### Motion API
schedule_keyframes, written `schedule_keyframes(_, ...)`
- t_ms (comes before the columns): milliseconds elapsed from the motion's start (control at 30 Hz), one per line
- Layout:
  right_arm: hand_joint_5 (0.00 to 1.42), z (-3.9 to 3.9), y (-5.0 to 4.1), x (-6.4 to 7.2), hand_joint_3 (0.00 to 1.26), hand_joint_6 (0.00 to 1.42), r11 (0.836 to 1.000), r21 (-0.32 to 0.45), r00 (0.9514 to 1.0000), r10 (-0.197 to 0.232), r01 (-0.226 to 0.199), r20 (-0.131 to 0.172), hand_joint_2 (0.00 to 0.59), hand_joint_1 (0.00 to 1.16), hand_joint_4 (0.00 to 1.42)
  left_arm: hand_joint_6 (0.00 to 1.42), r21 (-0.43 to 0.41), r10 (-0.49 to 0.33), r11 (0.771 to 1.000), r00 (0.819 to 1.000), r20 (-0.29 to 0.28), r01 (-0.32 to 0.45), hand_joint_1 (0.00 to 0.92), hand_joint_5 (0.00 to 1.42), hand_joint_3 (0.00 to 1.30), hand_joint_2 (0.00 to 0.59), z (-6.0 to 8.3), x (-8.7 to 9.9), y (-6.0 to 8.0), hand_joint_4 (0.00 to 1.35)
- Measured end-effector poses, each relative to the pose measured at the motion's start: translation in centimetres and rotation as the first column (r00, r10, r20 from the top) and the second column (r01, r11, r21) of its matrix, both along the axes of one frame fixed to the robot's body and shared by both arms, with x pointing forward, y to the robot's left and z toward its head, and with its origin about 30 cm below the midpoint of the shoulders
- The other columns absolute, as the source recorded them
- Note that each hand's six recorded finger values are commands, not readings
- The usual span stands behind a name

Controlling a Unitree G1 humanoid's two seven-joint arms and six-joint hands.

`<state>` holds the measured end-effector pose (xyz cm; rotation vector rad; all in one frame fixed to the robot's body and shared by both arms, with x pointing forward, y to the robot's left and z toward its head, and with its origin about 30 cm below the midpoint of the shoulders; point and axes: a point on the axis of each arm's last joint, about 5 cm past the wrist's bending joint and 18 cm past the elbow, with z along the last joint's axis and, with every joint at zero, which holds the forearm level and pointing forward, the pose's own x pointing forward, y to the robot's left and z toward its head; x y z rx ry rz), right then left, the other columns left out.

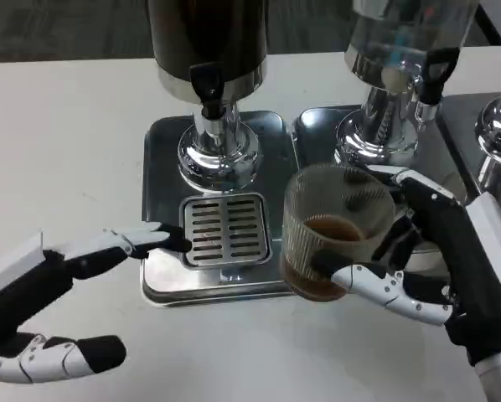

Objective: Grasp the cup under the faucet to collect the drink, then remove the cup.

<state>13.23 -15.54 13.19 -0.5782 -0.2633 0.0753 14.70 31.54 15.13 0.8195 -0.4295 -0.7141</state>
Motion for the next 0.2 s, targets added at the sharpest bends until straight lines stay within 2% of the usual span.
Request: schedule_keyframes(200, 0.84, 0.13, 0.01, 0.16, 0.56, 0.98, 1.000, 0.011, 0.9999, 0.011, -0.011, 0.003, 0.234, 0.70, 0.70, 0.26, 0.003, 0.003, 1.000, 1.000, 0.006, -0.003, 0.000, 0.10, 0.21, 0.124, 0.08, -0.11, -0.01, 0.08)
